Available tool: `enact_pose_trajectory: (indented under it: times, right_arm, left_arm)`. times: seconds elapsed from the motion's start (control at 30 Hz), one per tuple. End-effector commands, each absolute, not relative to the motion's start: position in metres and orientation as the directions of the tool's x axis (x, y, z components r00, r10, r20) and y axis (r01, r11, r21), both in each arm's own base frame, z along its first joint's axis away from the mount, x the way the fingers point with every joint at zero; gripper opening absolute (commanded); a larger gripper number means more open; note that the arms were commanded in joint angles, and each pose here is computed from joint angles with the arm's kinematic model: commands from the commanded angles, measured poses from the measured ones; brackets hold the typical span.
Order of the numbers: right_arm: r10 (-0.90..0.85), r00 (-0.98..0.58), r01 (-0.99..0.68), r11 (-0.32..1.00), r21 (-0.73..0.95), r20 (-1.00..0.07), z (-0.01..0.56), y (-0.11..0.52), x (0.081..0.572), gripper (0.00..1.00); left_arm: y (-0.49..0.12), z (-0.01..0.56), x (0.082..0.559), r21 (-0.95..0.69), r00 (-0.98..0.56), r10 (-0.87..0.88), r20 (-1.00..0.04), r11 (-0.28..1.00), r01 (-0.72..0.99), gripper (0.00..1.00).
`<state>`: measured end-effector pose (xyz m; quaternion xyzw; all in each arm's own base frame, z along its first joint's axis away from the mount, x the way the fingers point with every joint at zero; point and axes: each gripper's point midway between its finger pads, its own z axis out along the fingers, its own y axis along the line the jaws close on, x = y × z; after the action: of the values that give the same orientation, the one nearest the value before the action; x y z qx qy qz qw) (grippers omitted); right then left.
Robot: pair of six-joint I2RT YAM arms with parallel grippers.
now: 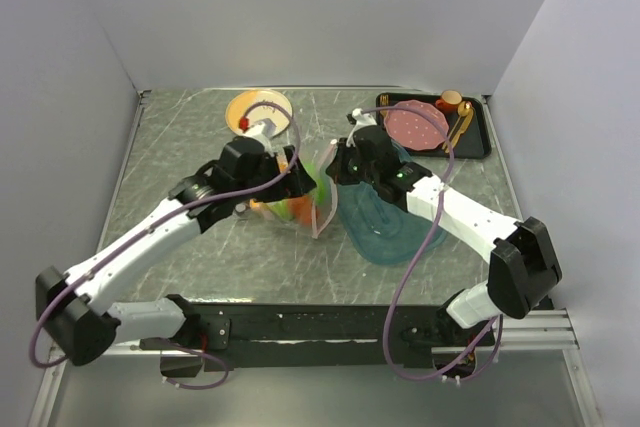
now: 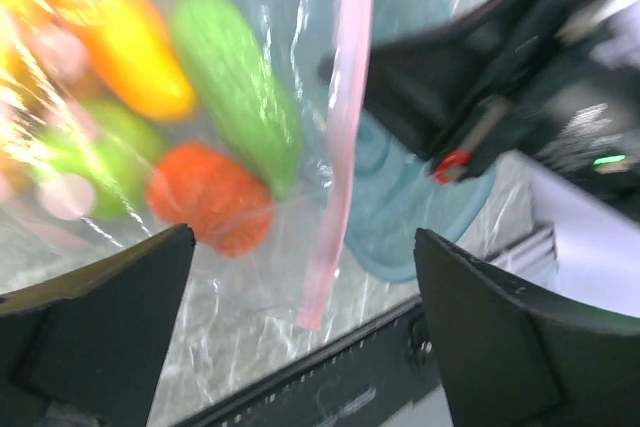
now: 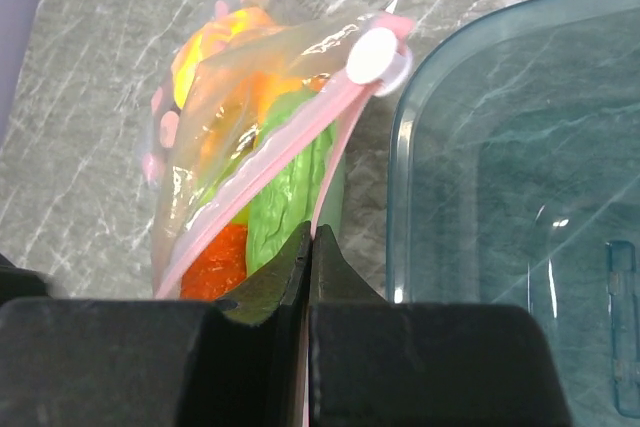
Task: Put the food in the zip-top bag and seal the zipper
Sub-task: Zip the zipper food storage bag at the center of the board.
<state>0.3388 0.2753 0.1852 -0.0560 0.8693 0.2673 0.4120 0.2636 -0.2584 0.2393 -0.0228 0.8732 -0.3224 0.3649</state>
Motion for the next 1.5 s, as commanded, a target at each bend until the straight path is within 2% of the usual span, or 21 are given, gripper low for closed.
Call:
enact_pose_trajectory:
  times: [0.0, 0.13, 0.17, 0.33, 0.5, 0.87, 0.93, 1.13, 1.27, 1.47]
  right_arm:
    - [0.124, -0.588, -0.396, 0.817, 0.418, -0.799, 0.205, 0.276, 0.338, 0.00]
    - [0.121, -0.565, -0.456, 0.778, 0.431, -0.816, 0.206, 0.273, 0.318, 0.00]
    - [0.130, -0.538, -0.480, 0.765, 0.430, -0.833, 0.213, 0.274, 0.319, 0.00]
    - [0.117, -0.518, -0.536, 0.728, 0.428, -0.847, 0.219, 0.275, 0.305, 0.00]
    - [0.118, -0.531, -0.527, 0.729, 0.436, -0.839, 0.223, 0.276, 0.307, 0.00]
    - [0.110, -0.555, -0.511, 0.737, 0.443, -0.824, 0.217, 0.278, 0.310, 0.00]
    - [0.111, -0.547, -0.517, 0.735, 0.439, -0.830, 0.221, 0.278, 0.311, 0.00]
    - [0.114, -0.533, -0.519, 0.738, 0.431, -0.838, 0.225, 0.274, 0.311, 0.00]
    - [0.105, -0.542, -0.517, 0.741, 0.429, -0.834, 0.224, 0.272, 0.310, 0.00]
    - [0.100, -0.532, -0.518, 0.747, 0.417, -0.841, 0.229, 0.271, 0.314, 0.00]
  left_arm:
    - [-0.230, 0.297, 0.287, -0.580, -0.576, -0.383, -0.722, 0.789, 0.202, 0.99]
    - [-0.229, 0.302, 0.315, -0.532, -0.558, -0.305, -0.772, 0.790, 0.304, 0.99]
    - [-0.238, 0.295, 0.318, -0.542, -0.593, -0.269, -0.759, 0.767, 0.345, 0.99]
    - [-0.240, 0.297, 0.356, -0.544, -0.563, -0.234, -0.792, 0.690, 0.478, 0.99]
    - [-0.259, 0.272, 0.377, -0.589, -0.646, -0.170, -0.744, 0.624, 0.514, 0.99]
    - [-0.292, 0.266, 0.412, -0.581, -0.599, -0.088, -0.796, 0.387, 0.716, 0.99]
    - [-0.294, 0.254, 0.413, -0.598, -0.616, -0.052, -0.786, 0.319, 0.735, 0.99]
    - [-0.298, 0.235, 0.425, -0.604, -0.630, 0.041, -0.775, 0.245, 0.759, 0.99]
    - [-0.300, 0.226, 0.403, -0.628, -0.640, 0.092, -0.763, 0.132, 0.767, 0.99]
    - [-0.302, 0.218, 0.390, -0.653, -0.652, 0.121, -0.749, 0.031, 0.757, 0.99]
